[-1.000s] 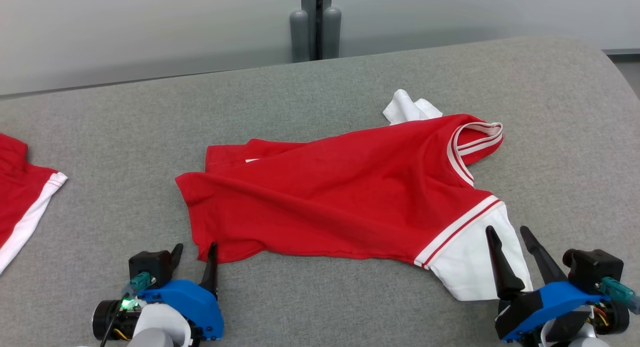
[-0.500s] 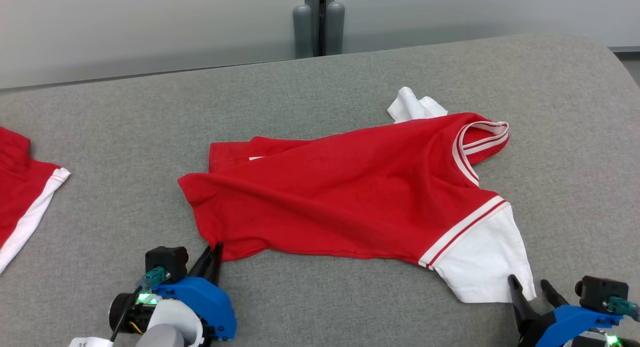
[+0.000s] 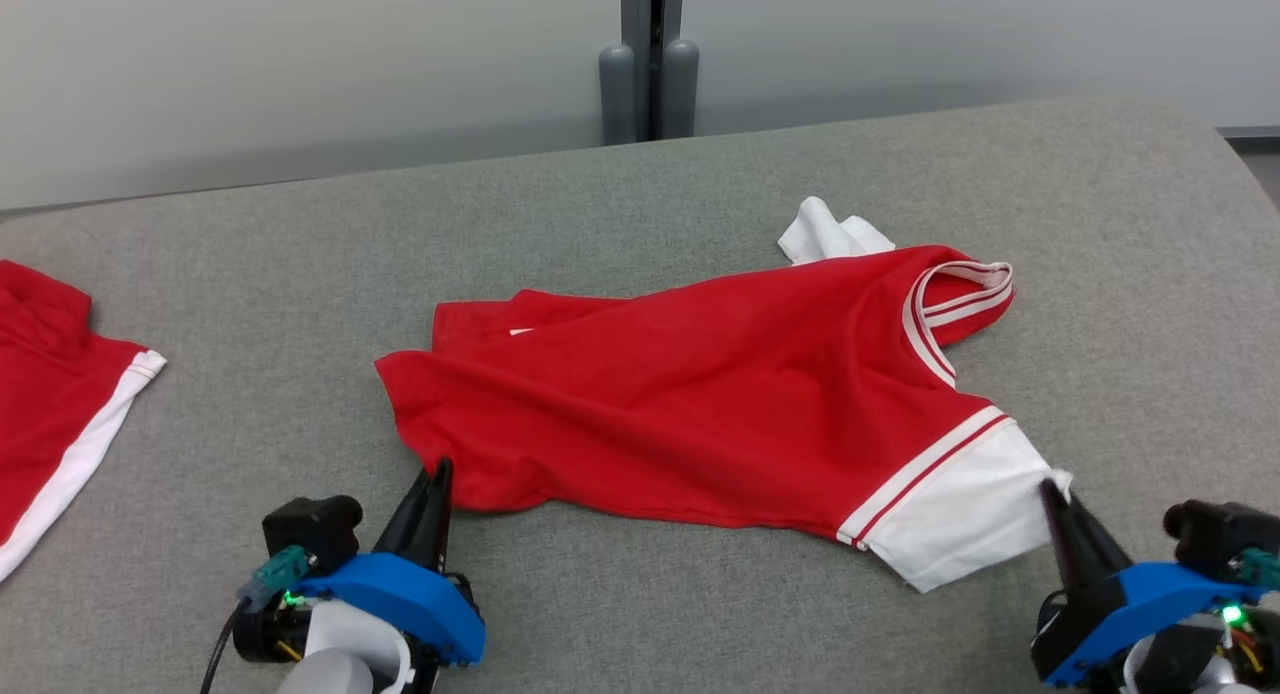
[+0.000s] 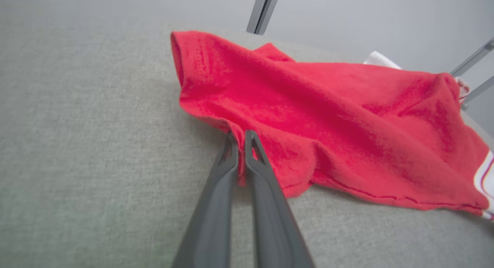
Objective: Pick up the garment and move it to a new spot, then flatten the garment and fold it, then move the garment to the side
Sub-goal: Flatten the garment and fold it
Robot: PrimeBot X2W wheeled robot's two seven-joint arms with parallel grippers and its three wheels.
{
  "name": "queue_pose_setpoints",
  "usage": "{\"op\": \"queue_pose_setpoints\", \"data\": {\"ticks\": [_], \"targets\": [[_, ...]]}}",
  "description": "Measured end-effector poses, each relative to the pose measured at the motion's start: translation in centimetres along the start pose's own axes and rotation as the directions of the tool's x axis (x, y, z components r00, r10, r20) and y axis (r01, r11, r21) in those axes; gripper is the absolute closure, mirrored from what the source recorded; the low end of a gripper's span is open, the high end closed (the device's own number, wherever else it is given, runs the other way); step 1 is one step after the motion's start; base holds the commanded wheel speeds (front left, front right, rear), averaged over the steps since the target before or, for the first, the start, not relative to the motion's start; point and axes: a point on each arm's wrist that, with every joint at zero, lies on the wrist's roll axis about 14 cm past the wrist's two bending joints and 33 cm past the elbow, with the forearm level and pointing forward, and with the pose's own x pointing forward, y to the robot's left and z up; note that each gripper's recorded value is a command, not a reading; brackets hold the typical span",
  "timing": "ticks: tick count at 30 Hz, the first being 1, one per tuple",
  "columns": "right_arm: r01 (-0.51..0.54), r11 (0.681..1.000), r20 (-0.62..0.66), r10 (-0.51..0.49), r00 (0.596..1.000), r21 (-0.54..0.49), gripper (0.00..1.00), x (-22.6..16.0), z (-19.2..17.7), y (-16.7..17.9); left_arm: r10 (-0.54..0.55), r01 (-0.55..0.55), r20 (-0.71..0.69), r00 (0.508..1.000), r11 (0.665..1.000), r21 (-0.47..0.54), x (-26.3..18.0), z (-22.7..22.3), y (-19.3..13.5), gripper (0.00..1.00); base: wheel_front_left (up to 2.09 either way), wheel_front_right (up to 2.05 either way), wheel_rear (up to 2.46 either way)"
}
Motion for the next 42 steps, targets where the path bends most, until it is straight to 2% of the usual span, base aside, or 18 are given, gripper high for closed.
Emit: {"op": "queue_pose_setpoints", "data": {"ticks": [2, 4, 10, 17, 20, 22, 26, 30, 32, 35, 37, 38, 39, 42], "targets": [[-0.011, 1.000, 0.137, 0.010, 0.991, 0.006, 1.00, -0.8, 4.4, 0.2, -0.034, 0.041, 0.127, 0.991, 0.998, -0.053, -0.1, 3.7, -1.3, 1.00, 0.00, 0.00, 0.00], [-0.018, 1.000, 0.220, 0.017, 0.975, 0.001, 1.00, -1.6, 7.3, 0.3, -0.061, 0.077, 0.216, 0.974, 0.995, -0.070, -0.6, 6.6, -2.2, 1.00, 0.00, 0.00, 0.00], [-0.039, 0.998, 0.411, 0.060, 0.910, -0.058, 1.00, -4.5, 15.3, 1.8, -0.161, 0.189, 0.402, 0.901, 0.982, -0.030, -3.0, 15.2, -4.2, 1.00, 0.00, 0.00, 0.00], [-0.042, 0.983, 0.577, 0.138, 0.805, -0.176, 1.00, -7.4, 23.8, 4.0, -0.256, 0.269, 0.449, 0.856, 0.963, 0.036, -5.8, 21.8, -5.6, 1.00, 0.00, 0.00, 0.00], [-0.044, 0.973, 0.638, 0.183, 0.748, -0.227, 1.00, -8.3, 27.3, 5.1, -0.285, 0.311, 0.460, 0.841, 0.950, 0.020, -6.5, 23.9, -6.2, 1.00, 0.00, 0.00, 0.00], [-0.068, 0.965, 0.648, 0.221, 0.729, -0.253, 1.00, -8.0, 28.9, 5.8, -0.294, 0.314, 0.452, 0.842, 0.949, 0.032, -6.4, 24.8, -6.1, 1.00, 0.00, 0.00, 0.00], [-0.087, 0.966, 0.603, 0.220, 0.767, -0.243, 1.00, -4.0, 29.6, 5.3, -0.275, 0.295, 0.405, 0.872, 0.955, 0.013, -3.6, 25.2, -4.8, 1.00, 0.00, 0.00, 0.00], [-0.124, 0.966, 0.536, 0.230, 0.812, -0.226, 1.00, 2.8, 29.3, 5.5, -0.234, 0.257, 0.339, 0.911, 0.966, -0.024, 2.2, 24.4, -2.5, 1.00, 0.00, 0.00, 0.00], [-0.158, 0.962, 0.514, 0.253, 0.820, -0.221, 1.00, 6.4, 29.3, 6.5, -0.193, 0.209, 0.321, 0.927, 0.978, -0.016, 5.1, 24.3, -0.5, 1.00, 0.00, 0.00, 0.00], [-0.174, 0.953, 0.525, 0.283, 0.803, -0.248, 1.00, 11.1, 30.4, 8.0, -0.123, 0.131, 0.362, 0.924, 0.991, 0.002, 8.9, 26.0, 2.6, 1.00, 0.00, 0.00, 0.00], [-0.149, 0.940, 0.560, 0.305, 0.771, -0.306, 1.00, 13.1, 32.2, 9.0, -0.084, 0.082, 0.437, 0.896, 0.996, 0.025, 10.1, 28.6, 4.1, 1.00, 0.00, 0.00, 0.00], [-0.146, 0.936, 0.597, 0.320, 0.736, -0.322, 1.00, 13.5, 33.6, 9.7, -0.064, 0.057, 0.485, 0.872, 0.998, 0.030, 10.2, 30.1, 4.8, 1.00, 0.00, 0.00, 0.00], [-0.142, 0.932, 0.643, 0.336, 0.688, -0.334, 1.00, 13.5, 35.3, 10.4, -0.052, 0.047, 0.539, 0.841, 0.999, 0.023, 10.1, 31.9, 5.2, 1.00, 0.00, 0.00, 0.00], [-0.135, 0.924, 0.779, 0.375, 0.502, -0.358, 1.00, 11.6, 40.2, 12.5, -0.069, 0.045, 0.657, 0.750, 0.998, 0.054, 8.8, 36.1, 5.1, 1.00, 0.00, 0.00, 0.00]]}}
